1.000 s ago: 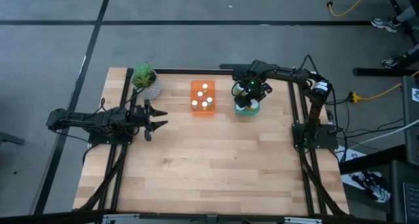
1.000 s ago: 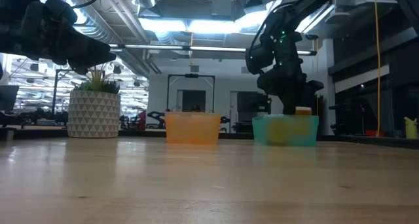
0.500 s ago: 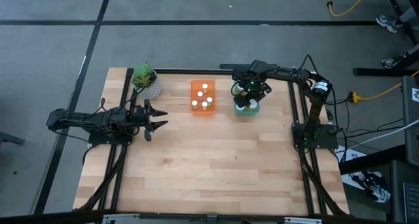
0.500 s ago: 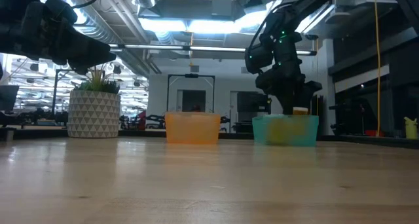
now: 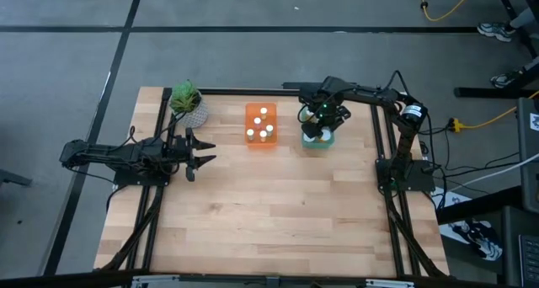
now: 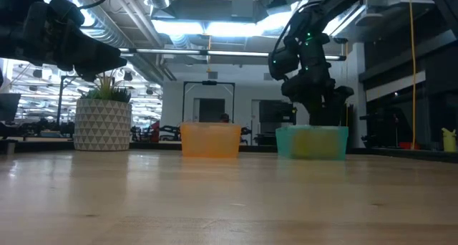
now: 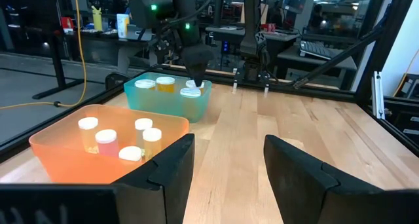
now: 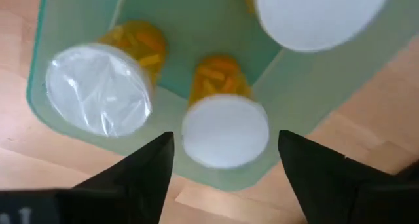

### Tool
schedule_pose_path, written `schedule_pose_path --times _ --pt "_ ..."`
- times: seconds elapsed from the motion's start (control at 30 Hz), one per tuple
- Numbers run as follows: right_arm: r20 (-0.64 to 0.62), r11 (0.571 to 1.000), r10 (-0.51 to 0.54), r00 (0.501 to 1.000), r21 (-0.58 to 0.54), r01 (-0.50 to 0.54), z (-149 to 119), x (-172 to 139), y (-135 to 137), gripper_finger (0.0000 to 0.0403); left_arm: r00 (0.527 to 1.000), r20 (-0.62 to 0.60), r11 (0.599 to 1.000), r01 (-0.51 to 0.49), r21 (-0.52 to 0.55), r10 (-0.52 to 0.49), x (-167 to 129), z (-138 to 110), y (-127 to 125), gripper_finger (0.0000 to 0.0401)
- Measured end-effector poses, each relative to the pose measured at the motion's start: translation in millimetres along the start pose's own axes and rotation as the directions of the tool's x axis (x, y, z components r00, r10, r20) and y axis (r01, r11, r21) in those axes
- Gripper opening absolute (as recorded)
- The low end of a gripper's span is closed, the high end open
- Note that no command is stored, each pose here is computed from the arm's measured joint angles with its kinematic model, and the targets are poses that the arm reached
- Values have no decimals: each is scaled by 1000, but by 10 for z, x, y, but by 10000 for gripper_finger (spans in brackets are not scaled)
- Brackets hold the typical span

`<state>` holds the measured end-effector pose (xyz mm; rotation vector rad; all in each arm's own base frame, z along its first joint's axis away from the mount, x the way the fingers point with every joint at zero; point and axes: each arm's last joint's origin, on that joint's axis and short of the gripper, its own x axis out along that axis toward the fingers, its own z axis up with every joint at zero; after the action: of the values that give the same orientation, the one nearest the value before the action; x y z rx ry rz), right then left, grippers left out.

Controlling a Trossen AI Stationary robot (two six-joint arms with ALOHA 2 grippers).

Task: Pick and place medicine bottles into bin by pill shape (circle, oval)
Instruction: Return to Home Position

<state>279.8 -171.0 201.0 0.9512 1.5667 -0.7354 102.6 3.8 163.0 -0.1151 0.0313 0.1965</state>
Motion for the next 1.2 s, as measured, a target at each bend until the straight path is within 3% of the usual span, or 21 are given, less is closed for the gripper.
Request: schedule_pose_path --times 0.2,0.33,0.43,0.57,0.63,0.77,0.83,0.93,1.1,1.2 --pt "42 998 -48 998 -41 50 -87 -274 80 264 1000 0 1000 0 0 0 0 0 0 176" --pt "173 986 -16 985 -158 44 -352 -577 201 264 1000 0 1000 0 0 0 0 0 0 176" --pt "341 970 24 940 -237 61 -611 -811 242 264 1000 0 1000 0 0 0 0 0 0 176" --pt "560 927 164 812 -370 68 -991 -985 255 264 1000 0 1000 0 0 0 0 -1 0 176" --pt "616 881 256 745 -465 82 -1174 -993 242 264 1000 0 1000 0 0 0 0 0 0 176" --pt "707 808 427 564 -578 112 -1454 -951 176 264 1000 0 1000 0 0 0 0 -1 0 176" --pt "727 788 494 476 -606 108 -1549 -891 126 264 1000 0 1000 0 0 0 0 0 0 176" --pt "731 778 562 387 -626 53 -1674 -704 38 264 1000 0 1000 0 0 0 0 0 0 176" --pt "714 713 671 199 -695 90 -1809 -306 -83 264 1000 0 1000 0 0 0 0 0 0 176" --pt "708 700 696 117 -706 105 -1861 -51 -217 264 1000 0 1000 0 0 0 0 -1 0 176"
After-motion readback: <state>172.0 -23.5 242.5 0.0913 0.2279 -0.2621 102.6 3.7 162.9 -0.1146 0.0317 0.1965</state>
